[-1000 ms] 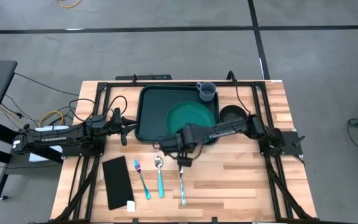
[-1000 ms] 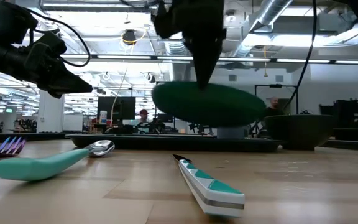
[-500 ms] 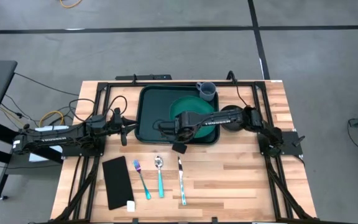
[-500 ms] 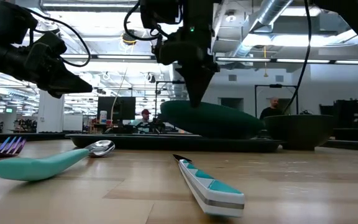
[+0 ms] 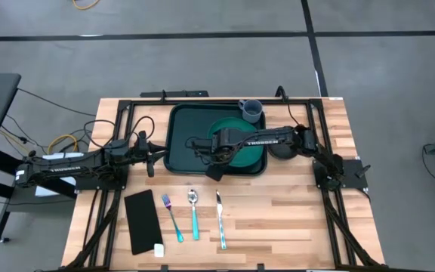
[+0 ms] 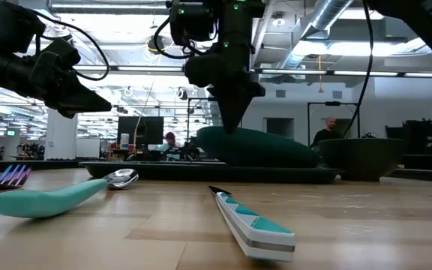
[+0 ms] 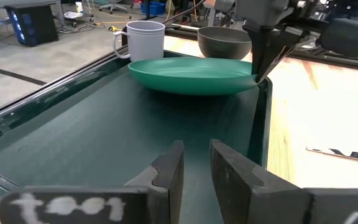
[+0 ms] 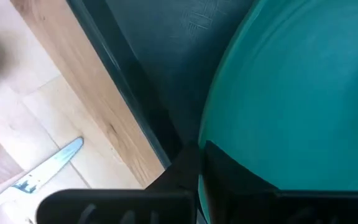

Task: Set up tray
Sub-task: Put the green plate on the black tray at the bottom of the gray mug

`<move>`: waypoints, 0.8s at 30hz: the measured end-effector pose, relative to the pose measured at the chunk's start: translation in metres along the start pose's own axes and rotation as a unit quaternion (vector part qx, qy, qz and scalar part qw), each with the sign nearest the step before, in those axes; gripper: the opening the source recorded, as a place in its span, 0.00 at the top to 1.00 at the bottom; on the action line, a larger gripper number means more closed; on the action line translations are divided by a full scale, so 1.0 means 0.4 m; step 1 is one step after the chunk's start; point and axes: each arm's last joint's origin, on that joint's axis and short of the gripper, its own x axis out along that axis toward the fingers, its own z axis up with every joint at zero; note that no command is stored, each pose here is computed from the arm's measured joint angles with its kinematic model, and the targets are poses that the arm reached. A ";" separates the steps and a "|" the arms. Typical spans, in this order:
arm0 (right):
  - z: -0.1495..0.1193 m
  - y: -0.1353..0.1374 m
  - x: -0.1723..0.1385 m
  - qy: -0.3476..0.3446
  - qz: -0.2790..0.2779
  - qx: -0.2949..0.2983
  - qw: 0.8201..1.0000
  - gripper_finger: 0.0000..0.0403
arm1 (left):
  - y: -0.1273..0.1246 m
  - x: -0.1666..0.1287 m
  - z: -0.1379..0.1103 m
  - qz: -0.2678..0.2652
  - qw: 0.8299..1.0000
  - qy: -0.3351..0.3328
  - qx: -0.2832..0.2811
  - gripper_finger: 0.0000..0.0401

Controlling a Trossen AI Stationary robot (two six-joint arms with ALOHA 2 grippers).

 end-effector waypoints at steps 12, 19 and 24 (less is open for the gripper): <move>0.002 -0.021 0.045 0.012 0.011 0.028 0.999 0.97 | 0.000 0.000 0.000 0.000 1.000 0.000 0.000 0.83; -0.002 -0.022 0.065 0.013 0.010 0.038 0.999 0.96 | 0.000 0.000 0.000 0.000 1.000 0.000 0.000 0.83; 0.002 -0.020 0.065 0.006 0.014 0.055 0.998 0.90 | 0.000 0.000 0.000 0.000 1.000 0.000 0.000 0.83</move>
